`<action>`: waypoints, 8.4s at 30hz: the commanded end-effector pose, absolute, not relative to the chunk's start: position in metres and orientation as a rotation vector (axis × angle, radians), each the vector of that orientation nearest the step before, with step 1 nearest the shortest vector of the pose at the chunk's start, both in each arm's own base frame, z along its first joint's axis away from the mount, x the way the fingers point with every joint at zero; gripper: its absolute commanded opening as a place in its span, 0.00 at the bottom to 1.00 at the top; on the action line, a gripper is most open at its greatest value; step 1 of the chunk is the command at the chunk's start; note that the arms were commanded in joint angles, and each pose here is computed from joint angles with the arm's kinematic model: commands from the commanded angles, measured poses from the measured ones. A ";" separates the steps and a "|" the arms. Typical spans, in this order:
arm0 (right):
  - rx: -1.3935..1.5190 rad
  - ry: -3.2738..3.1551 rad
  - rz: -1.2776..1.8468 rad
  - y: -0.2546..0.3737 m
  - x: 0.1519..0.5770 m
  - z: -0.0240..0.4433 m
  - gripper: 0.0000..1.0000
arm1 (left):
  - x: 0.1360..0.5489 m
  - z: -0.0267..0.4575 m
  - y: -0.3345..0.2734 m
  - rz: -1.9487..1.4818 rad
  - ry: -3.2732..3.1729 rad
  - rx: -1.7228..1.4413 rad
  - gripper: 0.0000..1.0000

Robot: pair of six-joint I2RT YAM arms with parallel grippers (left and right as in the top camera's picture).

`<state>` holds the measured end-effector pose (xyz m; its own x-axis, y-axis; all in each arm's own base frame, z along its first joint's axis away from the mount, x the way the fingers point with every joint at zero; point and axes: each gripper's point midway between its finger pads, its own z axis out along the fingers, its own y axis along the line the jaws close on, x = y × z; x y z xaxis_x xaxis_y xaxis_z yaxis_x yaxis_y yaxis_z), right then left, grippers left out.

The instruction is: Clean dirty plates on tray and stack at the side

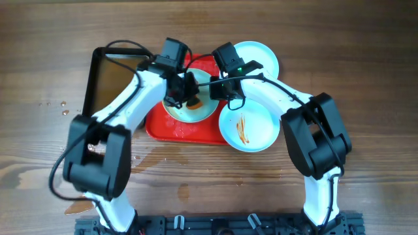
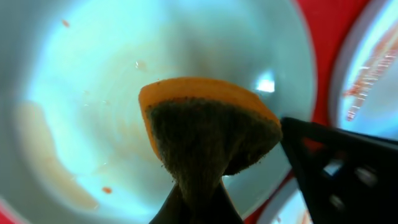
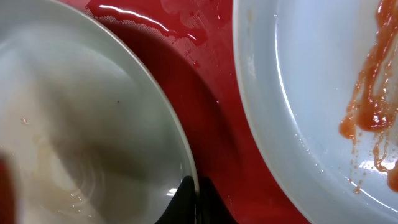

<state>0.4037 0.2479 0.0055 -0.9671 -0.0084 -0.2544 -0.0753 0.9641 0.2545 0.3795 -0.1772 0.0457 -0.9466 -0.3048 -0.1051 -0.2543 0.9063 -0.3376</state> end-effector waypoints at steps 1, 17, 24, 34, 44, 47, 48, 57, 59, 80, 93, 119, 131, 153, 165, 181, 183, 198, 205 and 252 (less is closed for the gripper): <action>-0.045 2.919 0.346 0.244 0.395 -0.018 0.04 | 0.377 0.015 -0.177 -0.462 2.964 -0.535 0.04; -0.046 2.919 0.340 0.243 0.395 -0.018 0.04 | 0.351 -0.002 -0.051 0.564 2.899 -0.561 0.04; -0.046 2.919 0.339 0.243 0.395 -0.018 0.04 | 0.369 0.033 -0.048 0.538 2.797 -0.573 0.04; -0.046 2.904 0.344 0.244 0.398 -0.017 0.04 | 0.392 0.054 -0.113 -0.029 2.805 -0.582 0.04; -0.046 2.907 0.342 0.244 0.398 -0.017 0.04 | 0.361 -0.007 -0.171 -0.325 2.968 -0.495 0.04; -0.047 2.908 0.341 0.244 0.397 -0.017 0.04 | 0.353 -0.014 -0.146 -0.133 2.982 -0.525 0.04; -0.047 2.909 0.341 0.244 0.397 -0.017 0.04 | 0.351 -0.014 -0.132 -0.035 2.974 -0.536 0.04; -0.046 2.908 0.341 0.244 0.397 -0.017 0.04 | 0.365 0.008 -0.037 0.501 2.778 -0.625 0.04; -0.047 2.909 0.341 0.244 0.397 -0.017 0.04 | 0.374 0.017 -0.031 0.502 2.753 -0.618 0.04; -0.047 2.900 0.347 0.245 0.399 -0.017 0.04 | 0.404 -0.031 -0.151 -0.237 2.888 -0.491 0.04; -0.047 2.903 0.344 0.244 0.398 -0.017 0.04 | 0.388 0.028 -0.030 0.432 2.753 -0.642 0.04; -0.341 2.707 0.122 0.263 0.388 0.069 0.04 | 0.323 0.095 0.026 0.091 2.741 -1.010 0.04; -0.399 2.424 -0.274 0.265 0.368 0.135 0.04 | 0.324 0.094 0.035 0.090 2.719 -1.046 0.04; -0.517 1.831 -0.848 0.233 0.387 0.302 0.04 | 0.324 0.094 0.035 0.088 2.716 -1.045 0.04; -0.474 1.771 -0.833 0.244 0.385 0.319 0.04 | 0.325 0.094 0.032 0.063 2.722 -1.045 0.04; -0.173 1.949 -0.410 0.250 0.382 0.278 0.04 | 0.328 0.095 0.032 0.057 2.709 -1.041 0.04; -0.175 2.084 -0.223 0.260 0.383 0.251 0.04 | 0.328 0.095 0.032 0.057 2.710 -1.041 0.04; 0.211 2.572 0.400 0.129 0.429 0.179 0.04 | 0.331 0.095 0.032 0.051 2.699 -1.038 0.04; 0.632 2.581 0.294 0.008 0.427 0.144 0.04 | 0.333 0.096 0.032 0.048 2.693 -1.036 0.04; -0.173 2.846 0.779 0.160 0.353 0.143 0.77 | 0.331 0.077 0.022 -0.038 2.707 -1.031 0.04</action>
